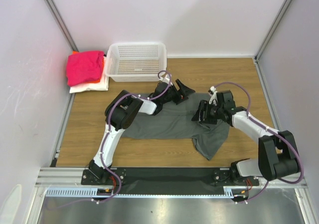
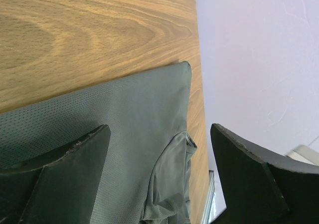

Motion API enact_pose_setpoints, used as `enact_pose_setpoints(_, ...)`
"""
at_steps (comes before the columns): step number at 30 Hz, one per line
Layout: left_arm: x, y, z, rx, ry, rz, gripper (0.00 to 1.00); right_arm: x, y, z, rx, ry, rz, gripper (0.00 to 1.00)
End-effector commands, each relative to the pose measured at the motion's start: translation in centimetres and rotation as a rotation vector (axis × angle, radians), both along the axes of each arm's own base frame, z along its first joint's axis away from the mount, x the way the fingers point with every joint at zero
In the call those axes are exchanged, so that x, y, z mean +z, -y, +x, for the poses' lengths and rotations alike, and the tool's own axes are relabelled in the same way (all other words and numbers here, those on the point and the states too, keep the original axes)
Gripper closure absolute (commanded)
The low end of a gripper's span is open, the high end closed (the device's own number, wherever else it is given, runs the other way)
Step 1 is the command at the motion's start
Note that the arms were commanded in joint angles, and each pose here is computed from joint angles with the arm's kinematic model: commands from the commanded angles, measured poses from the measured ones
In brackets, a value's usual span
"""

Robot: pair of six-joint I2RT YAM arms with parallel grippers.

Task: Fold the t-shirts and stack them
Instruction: Fold the tshirt

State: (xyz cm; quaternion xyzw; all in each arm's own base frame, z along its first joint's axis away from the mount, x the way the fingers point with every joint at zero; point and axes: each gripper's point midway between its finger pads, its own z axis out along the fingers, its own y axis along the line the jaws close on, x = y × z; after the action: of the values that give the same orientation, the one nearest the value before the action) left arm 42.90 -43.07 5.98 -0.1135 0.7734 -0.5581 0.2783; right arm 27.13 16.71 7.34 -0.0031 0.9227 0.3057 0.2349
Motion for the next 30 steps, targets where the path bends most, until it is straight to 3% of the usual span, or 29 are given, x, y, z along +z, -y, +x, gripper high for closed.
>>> enact_pose_setpoints(1,-2.5,-0.1,-0.5,0.009,-0.036,0.03,0.12,2.2,-0.1,0.5,-0.036,0.048,0.012,0.32)
enact_pose_setpoints(7,-2.4,-0.1,-0.4,0.011,-0.032,0.026,0.12,2.0,2.1,5.0,-0.19,0.098,-0.121,0.31)
enact_pose_setpoints(15,-2.6,0.1,-0.4,0.007,-0.041,0.019,0.12,-0.6,0.9,7.8,-0.084,0.125,-0.15,0.29)
enact_pose_setpoints(20,-2.8,0.0,-0.5,0.009,-0.048,0.018,0.12,-1.7,-0.9,7.0,-0.011,0.081,-0.095,0.3)
enact_pose_setpoints(26,-3.0,0.1,-0.5,0.005,-0.052,0.016,0.12,0.8,-4.5,4.3,0.146,0.177,0.033,0.3)
enact_pose_setpoints(30,-3.2,0.0,-0.6,0.011,-0.061,0.016,0.12,-0.3,-5.3,2.6,0.2,0.146,0.051,0.3)
